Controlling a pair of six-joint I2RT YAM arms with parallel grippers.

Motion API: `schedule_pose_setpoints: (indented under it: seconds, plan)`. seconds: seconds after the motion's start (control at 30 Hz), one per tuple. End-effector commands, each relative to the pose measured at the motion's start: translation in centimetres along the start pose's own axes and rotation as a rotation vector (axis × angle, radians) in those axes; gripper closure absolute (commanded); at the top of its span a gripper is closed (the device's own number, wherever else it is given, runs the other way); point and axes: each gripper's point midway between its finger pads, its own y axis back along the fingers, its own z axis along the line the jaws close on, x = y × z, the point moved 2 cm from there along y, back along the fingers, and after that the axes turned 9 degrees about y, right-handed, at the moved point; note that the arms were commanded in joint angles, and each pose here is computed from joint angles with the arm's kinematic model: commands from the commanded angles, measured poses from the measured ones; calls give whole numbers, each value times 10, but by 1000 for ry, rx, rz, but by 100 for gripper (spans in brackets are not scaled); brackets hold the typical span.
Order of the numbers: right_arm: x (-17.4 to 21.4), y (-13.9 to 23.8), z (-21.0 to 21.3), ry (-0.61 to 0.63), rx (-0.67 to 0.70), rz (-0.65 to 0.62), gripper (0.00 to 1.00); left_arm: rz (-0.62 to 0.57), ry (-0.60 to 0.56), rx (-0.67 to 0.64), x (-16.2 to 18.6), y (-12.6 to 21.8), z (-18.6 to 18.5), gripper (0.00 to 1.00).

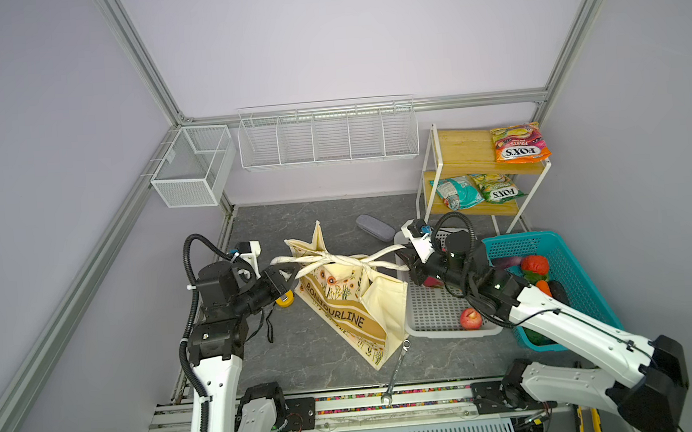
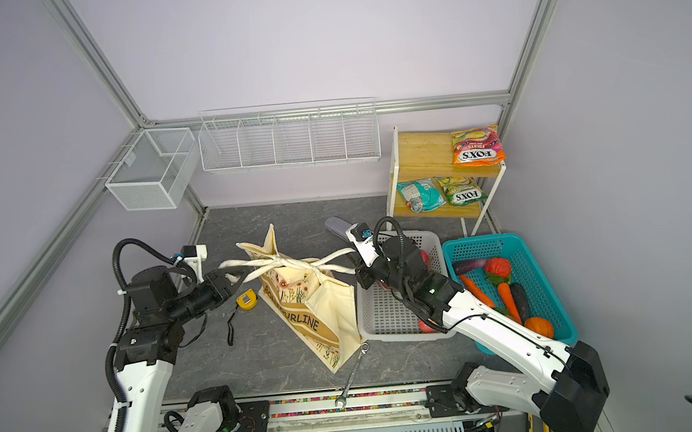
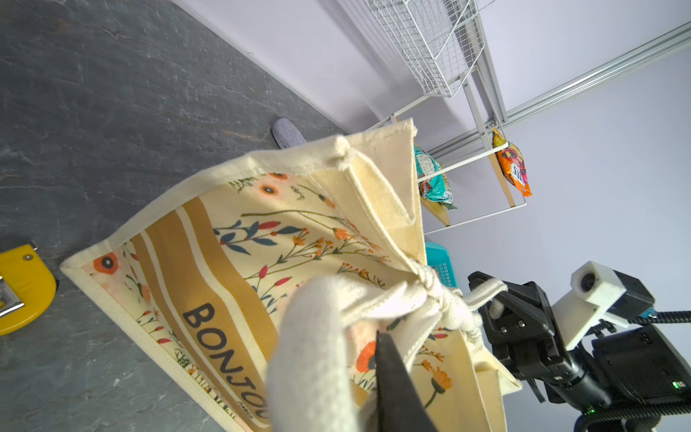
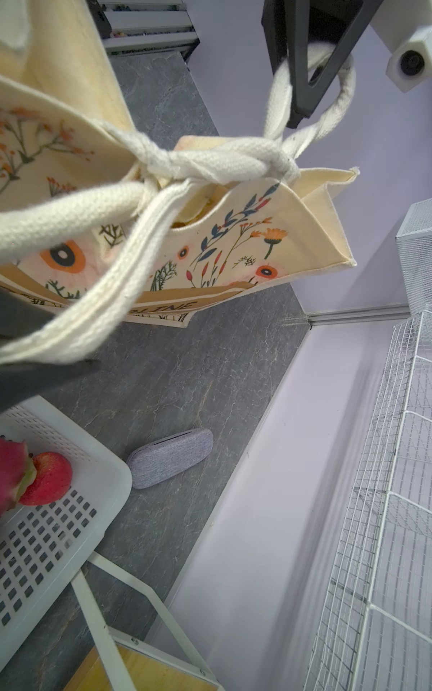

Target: Place the food into the grocery bag and tie it

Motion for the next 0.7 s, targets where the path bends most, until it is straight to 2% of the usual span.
schedule_pose_setpoints:
  seconds: [0.0, 0.13, 0.23, 0.3, 0.4, 0.57, 0.67]
  plan:
    - [-12, -2, 5, 26, -17, -30, 88, 25, -18, 1, 15, 1, 0, 86]
    - [-14, -5, 8, 29, -25, -32, 85, 48, -11, 2, 24, -3, 1, 90]
    - [-18, -6, 12, 40, -35, -35, 79, 58, 0, -18, 27, -9, 8, 95]
    - [-21, -7, 13, 48, -36, -39, 70, 53, 2, -40, 25, -11, 14, 99]
    - [-26, -9, 13, 60, -33, -45, 68, 27, -10, -84, 19, -11, 19, 100]
    - [-30, -12, 8, 69, -4, -42, 90, -39, -55, -224, 1, -7, 29, 100]
    - [-29, -10, 2, 61, 40, -38, 93, -85, -91, -325, -13, 0, 35, 100]
